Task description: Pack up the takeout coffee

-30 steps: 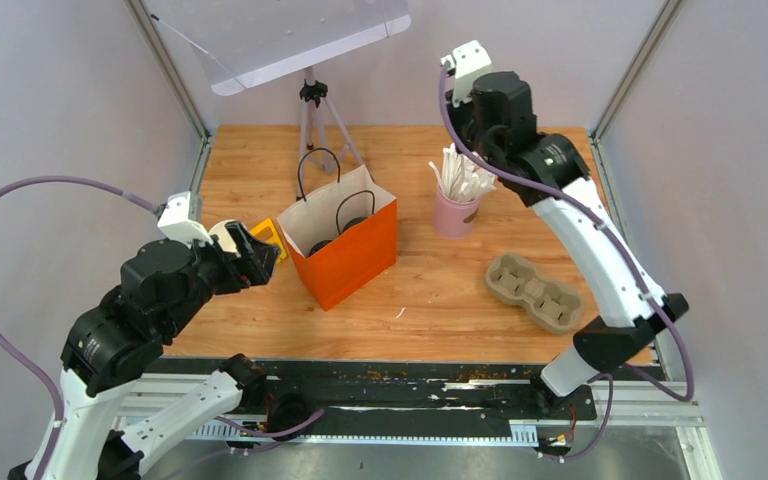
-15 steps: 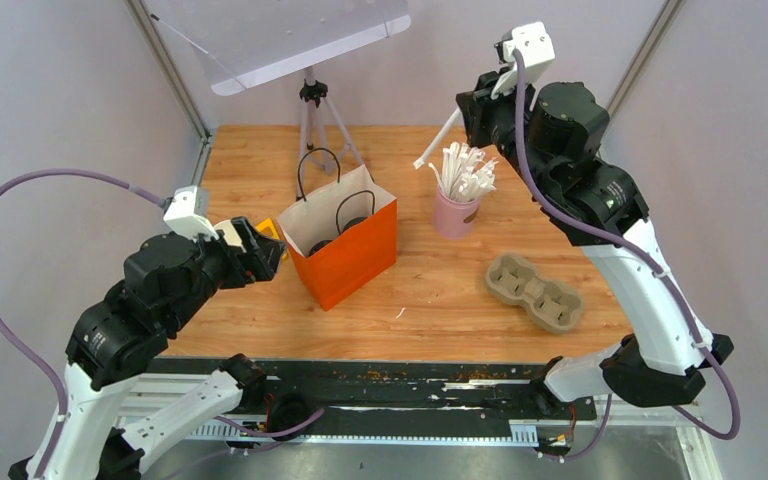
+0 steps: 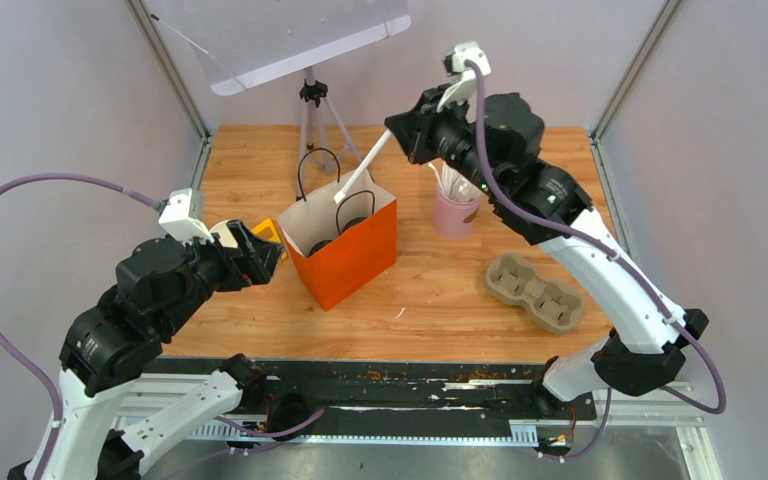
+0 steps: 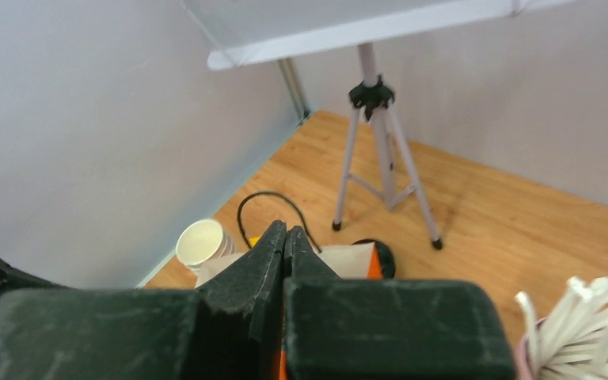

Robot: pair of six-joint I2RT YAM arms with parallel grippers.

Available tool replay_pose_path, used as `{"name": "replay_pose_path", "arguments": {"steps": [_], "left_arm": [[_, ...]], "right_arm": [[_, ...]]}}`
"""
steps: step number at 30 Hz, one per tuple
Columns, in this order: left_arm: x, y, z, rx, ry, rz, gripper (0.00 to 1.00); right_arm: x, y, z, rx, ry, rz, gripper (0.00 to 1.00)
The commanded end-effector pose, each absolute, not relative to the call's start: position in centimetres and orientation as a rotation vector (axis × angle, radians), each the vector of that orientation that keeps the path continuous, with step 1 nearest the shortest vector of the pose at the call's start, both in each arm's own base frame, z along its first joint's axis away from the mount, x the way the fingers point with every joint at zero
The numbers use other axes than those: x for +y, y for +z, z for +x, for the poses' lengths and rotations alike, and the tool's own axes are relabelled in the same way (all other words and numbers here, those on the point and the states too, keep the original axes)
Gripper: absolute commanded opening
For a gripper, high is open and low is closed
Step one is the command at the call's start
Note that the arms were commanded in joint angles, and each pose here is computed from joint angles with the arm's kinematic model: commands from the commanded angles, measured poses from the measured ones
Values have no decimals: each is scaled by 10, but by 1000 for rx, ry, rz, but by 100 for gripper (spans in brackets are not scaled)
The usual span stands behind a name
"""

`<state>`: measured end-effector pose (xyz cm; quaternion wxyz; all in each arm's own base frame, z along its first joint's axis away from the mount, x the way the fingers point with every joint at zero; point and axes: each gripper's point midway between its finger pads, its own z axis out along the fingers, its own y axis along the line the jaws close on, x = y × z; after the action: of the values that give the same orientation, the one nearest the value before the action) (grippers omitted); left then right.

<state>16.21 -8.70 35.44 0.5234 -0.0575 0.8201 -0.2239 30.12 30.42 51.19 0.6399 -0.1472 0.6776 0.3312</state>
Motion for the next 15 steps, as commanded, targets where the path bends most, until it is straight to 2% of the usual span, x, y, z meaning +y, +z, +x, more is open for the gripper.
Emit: {"name": "replay_pose_path", "arguments": {"steps": [1,11,14,15], "left_arm": [[-82,372,155,1912,-570,-140,100],[-83,365,151,1936,-575,-139,100],[-83,364,152,1942,-575,-145,100],[-83,364,152,1942,-578,-149,100]], "right_arm": [[343,486,294,1600,927,-317,0],[408,408,289,1757,1138,-342,1],[418,388,291,1793,1155,-367,4],[421,381,292,1806,1143,-390,10]]}}
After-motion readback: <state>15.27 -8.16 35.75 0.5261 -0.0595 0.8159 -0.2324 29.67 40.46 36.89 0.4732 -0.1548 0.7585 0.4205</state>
